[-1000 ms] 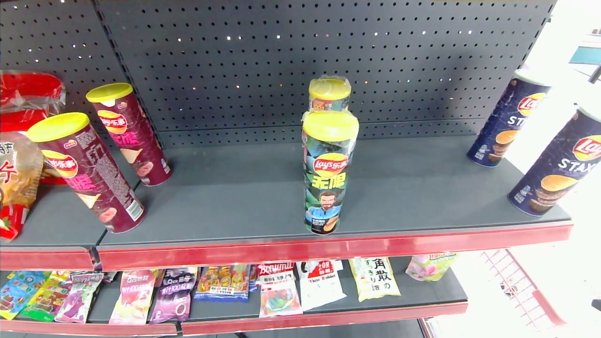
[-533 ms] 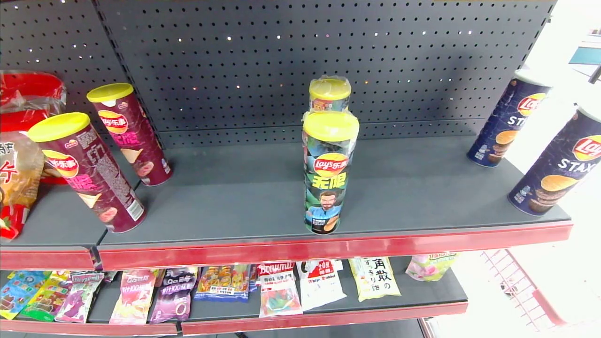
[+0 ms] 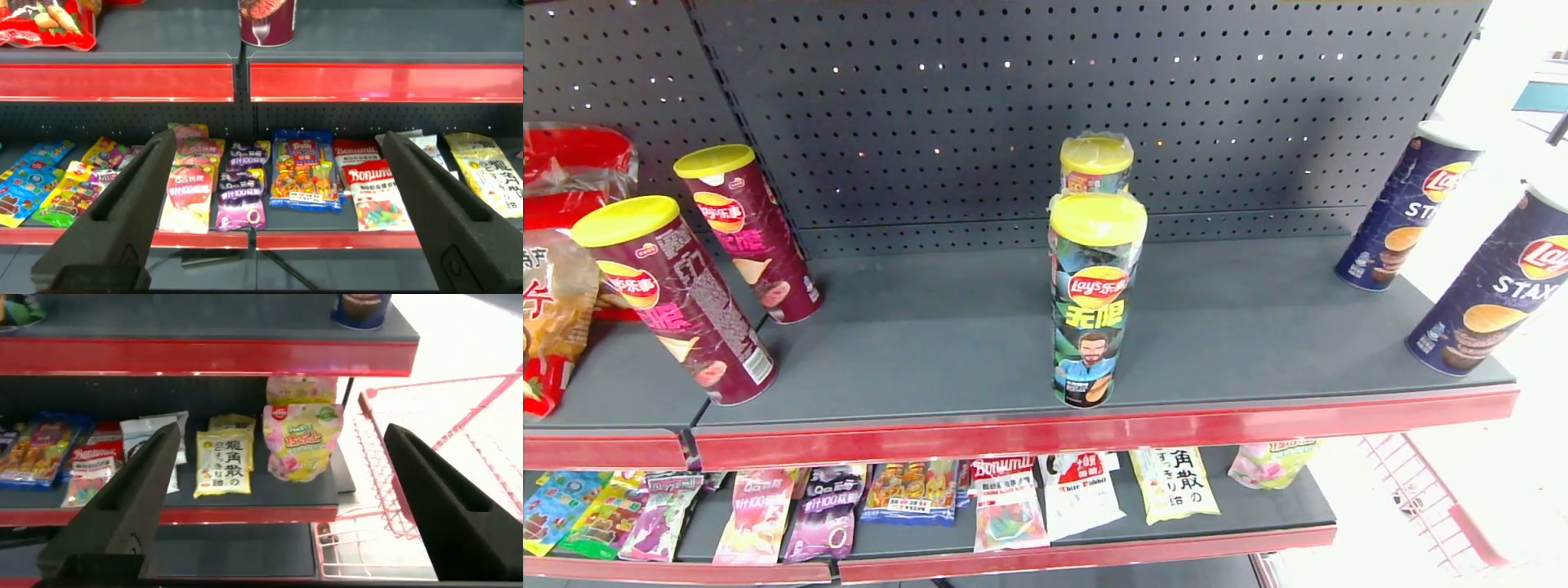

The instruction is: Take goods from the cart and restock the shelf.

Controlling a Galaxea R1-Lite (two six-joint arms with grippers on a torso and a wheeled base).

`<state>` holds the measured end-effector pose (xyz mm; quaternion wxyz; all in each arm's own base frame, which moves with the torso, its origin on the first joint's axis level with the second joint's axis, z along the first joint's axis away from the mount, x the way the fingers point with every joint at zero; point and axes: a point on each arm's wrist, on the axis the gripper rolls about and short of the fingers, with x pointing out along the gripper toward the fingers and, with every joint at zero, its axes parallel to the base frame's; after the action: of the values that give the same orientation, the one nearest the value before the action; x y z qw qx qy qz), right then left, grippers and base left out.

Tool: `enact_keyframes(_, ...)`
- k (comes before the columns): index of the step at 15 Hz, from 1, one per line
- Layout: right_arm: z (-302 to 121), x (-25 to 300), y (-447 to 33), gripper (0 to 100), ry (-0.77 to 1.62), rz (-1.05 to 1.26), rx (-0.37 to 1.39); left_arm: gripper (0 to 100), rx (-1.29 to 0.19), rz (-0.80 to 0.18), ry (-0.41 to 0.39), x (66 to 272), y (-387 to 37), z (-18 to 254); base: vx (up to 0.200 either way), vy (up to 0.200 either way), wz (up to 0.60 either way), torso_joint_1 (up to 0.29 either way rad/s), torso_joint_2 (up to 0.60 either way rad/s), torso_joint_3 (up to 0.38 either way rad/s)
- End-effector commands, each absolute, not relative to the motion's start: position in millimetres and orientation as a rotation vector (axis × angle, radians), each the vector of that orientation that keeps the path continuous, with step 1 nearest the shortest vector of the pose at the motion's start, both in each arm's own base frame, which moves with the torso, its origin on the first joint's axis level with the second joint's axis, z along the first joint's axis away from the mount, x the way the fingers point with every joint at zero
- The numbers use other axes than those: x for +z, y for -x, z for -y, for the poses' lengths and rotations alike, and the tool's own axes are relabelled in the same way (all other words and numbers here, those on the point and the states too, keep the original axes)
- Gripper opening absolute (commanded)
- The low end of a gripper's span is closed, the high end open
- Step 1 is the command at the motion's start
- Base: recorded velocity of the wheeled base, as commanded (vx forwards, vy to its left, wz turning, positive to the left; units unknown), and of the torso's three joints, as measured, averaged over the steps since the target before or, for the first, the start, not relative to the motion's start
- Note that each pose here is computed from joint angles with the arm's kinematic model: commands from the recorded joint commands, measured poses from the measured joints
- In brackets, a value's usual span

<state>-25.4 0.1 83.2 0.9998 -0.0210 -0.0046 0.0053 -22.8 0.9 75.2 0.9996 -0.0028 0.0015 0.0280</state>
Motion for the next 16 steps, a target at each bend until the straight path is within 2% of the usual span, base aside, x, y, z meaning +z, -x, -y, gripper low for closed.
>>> enact_keyframes(1, 0.4, 82.6, 25.5, 100, 0.032, 0.012, -0.009, 100, 0.057, -0.003, 0.006, 75.2, 22.8, -0.9, 0.0, 0.0, 0.0, 0.0, 0.0, 0.0)
enact_keyframes(3, -0.3, 83.3, 25.2, 100, 0.012, 0.025, 0.021, 100, 0.057, -0.003, 0.006, 75.2, 22.8, -0.9, 0.0, 0.0, 0.0, 0.0, 0.0, 0.0)
enact_keyframes(5, -5.0, 82.5, 25.8, 100, 0.006, 0.017, 0.23, 100, 0.057, -0.003, 0.006, 75.2, 22.8, -0.9, 0.0, 0.0, 0.0, 0.0, 0.0, 0.0)
enact_keyframes(6, -5.5, 82.4, 25.8, 100, 0.002, 0.018, 0.252, 100, 0.057, -0.003, 0.006, 75.2, 22.8, -0.9, 0.0, 0.0, 0.0, 0.0, 0.0, 0.0)
enact_keyframes(7, -3.8, 81.7, 25.0, 100, 0.014, 0.023, 0.178, 100, 0.057, -0.003, 0.006, 75.2, 22.8, -0.9, 0.0, 0.0, 0.0, 0.0, 0.0, 0.0)
enact_keyframes(8, 0.4, 77.4, 22.8, 100, 0.027, 0.018, -0.011, 100, 0.057, -0.003, 0.006, 75.2, 22.8, -0.9, 0.0, 0.0, 0.0, 0.0, 0.0, 0.0)
enact_keyframes(9, 1.1, 76.6, 22.8, 100, -0.023, 0.011, -0.041, 100, 0.055, -0.003, 0.006, 75.2, 22.8, -0.9, 0.0, 0.0, 0.0, 0.0, 0.0, 0.0)
enact_keyframes(16, 0.1, 75.5, 22.8, 100, 0.015, 0.0, 0.002, 100, 0.057, -0.003, 0.006, 75.2, 22.8, -0.9, 0.0, 0.0, 0.0, 0.0, 0.0, 0.0)
